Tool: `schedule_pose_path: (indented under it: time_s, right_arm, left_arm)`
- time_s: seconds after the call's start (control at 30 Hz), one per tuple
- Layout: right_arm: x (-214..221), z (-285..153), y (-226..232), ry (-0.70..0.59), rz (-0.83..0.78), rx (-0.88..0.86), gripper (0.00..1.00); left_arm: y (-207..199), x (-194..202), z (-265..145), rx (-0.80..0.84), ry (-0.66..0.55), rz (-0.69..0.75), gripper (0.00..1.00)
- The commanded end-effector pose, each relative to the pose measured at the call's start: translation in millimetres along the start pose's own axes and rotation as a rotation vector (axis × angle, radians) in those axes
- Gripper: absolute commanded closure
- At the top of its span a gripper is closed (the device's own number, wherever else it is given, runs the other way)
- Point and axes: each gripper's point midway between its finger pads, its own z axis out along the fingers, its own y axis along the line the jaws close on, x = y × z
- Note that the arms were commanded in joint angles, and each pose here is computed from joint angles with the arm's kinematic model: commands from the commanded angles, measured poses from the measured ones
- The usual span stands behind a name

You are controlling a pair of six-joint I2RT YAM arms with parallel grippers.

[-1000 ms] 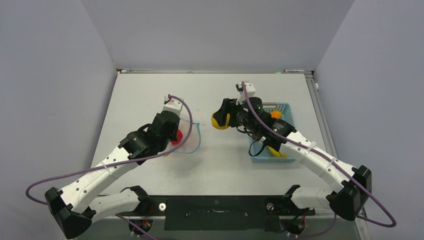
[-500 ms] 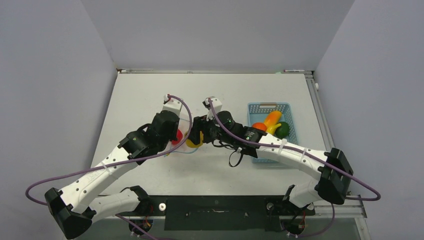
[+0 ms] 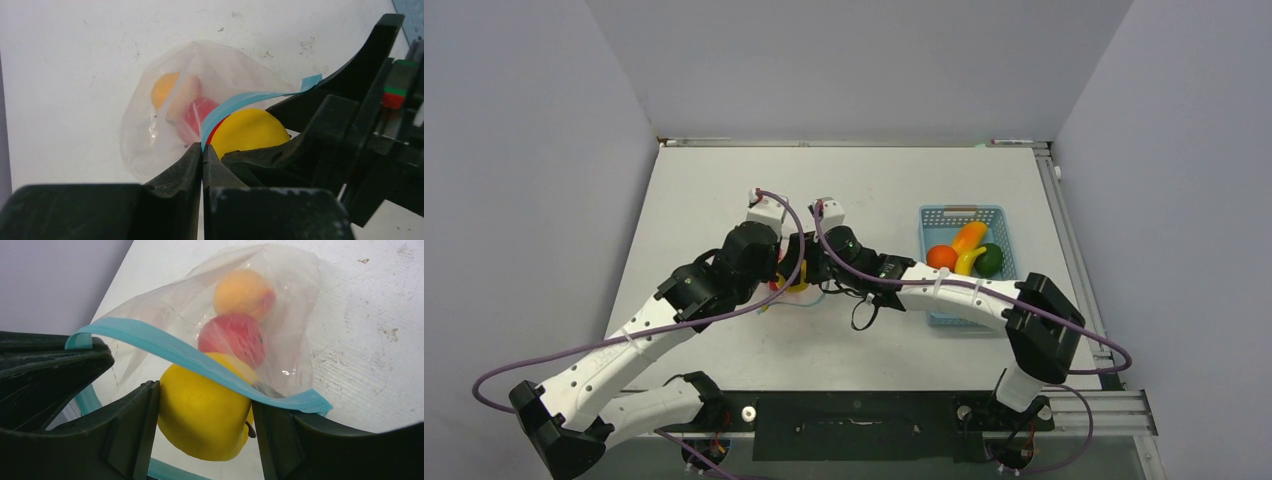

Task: Place the food in the zip-top bag and seal the zipper
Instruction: Place the fake fruit in the zipper food storage bag.

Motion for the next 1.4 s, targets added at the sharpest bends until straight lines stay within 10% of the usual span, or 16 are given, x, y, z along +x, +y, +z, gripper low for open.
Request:
schedule_pose_path:
  time_s: [0.0,0.83,1.37]
  right_arm:
    - [-36,10,29,-0.130,0.074,-0.074,0.72]
    - [6,49,55,-0.089,0.392,-0.248,0.74]
    - [14,50,54,-0.070,0.375,-0.250,0.02]
  left_arm:
    - [-3,-17,-2,0.025,-0.065,-0.047,1.00]
    - [0,-19,-2,0.025,-0.068,-0.064,1.00]
    - [4,-20,-3,0.013,-0.080,-0.075,1.00]
